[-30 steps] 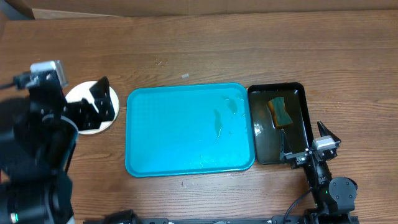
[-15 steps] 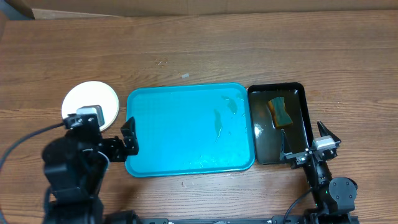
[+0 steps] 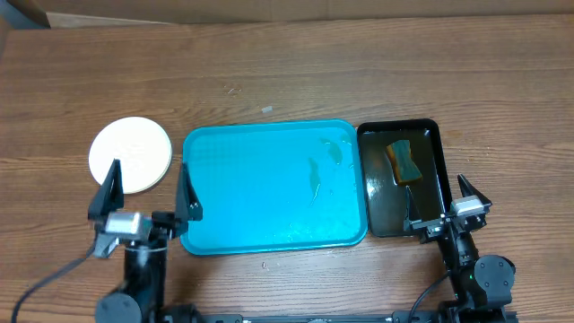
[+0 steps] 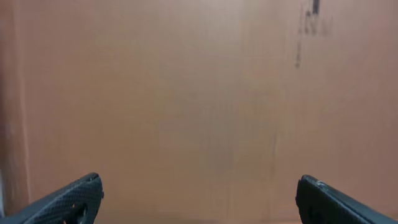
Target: Clean dirty plates on tray and stack at the side
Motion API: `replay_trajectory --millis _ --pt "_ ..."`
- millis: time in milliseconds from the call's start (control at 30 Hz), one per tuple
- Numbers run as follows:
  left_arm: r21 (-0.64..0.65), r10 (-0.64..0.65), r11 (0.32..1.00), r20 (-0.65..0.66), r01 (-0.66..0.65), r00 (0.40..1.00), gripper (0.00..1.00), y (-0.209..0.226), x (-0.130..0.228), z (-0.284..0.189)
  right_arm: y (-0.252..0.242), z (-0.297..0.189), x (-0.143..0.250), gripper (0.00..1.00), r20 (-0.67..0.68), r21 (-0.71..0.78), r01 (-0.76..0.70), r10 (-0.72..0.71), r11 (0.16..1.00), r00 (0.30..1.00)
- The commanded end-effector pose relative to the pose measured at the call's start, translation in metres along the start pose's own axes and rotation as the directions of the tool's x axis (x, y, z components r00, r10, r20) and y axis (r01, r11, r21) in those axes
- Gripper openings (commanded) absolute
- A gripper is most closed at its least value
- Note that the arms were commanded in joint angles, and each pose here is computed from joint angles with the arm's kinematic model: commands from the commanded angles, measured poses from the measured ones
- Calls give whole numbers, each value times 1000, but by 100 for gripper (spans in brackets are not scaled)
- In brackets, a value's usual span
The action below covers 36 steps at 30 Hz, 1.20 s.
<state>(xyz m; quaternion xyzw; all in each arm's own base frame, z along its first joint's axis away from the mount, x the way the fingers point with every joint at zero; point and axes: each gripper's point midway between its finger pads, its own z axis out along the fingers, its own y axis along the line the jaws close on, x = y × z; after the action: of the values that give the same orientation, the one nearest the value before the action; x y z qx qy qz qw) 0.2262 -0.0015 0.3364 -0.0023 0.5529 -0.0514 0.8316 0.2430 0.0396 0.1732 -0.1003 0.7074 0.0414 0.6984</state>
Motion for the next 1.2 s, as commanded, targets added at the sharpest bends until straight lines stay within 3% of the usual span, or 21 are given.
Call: replay_trajectory --millis 0,367,533,767,933,1167 --pt "-104 -90 990 29 92 996 100 19 17 -11 0 0 2 100 5 3 0 0 1000 1000" --pt "-145 -123 983 -33 117 992 100 28 74 -27 0 0 2 100 5 3 0 0 1000 1000" --pt "-199 -142 974 -149 111 979 100 36 105 -32 0 0 2 100 5 2 0 0 1000 1000" --pt "-307 -180 950 -378 60 908 100 51 165 -55 0 0 2 100 5 2 0 0 1000 1000" --pt "-253 -86 967 -423 -27 902 100 48 169 -56 0 0 2 100 5 2 0 0 1000 1000" --pt "-251 -76 967 -424 -37 902 100 48 168 -56 0 0 2 100 5 3 0 0 1000 1000"
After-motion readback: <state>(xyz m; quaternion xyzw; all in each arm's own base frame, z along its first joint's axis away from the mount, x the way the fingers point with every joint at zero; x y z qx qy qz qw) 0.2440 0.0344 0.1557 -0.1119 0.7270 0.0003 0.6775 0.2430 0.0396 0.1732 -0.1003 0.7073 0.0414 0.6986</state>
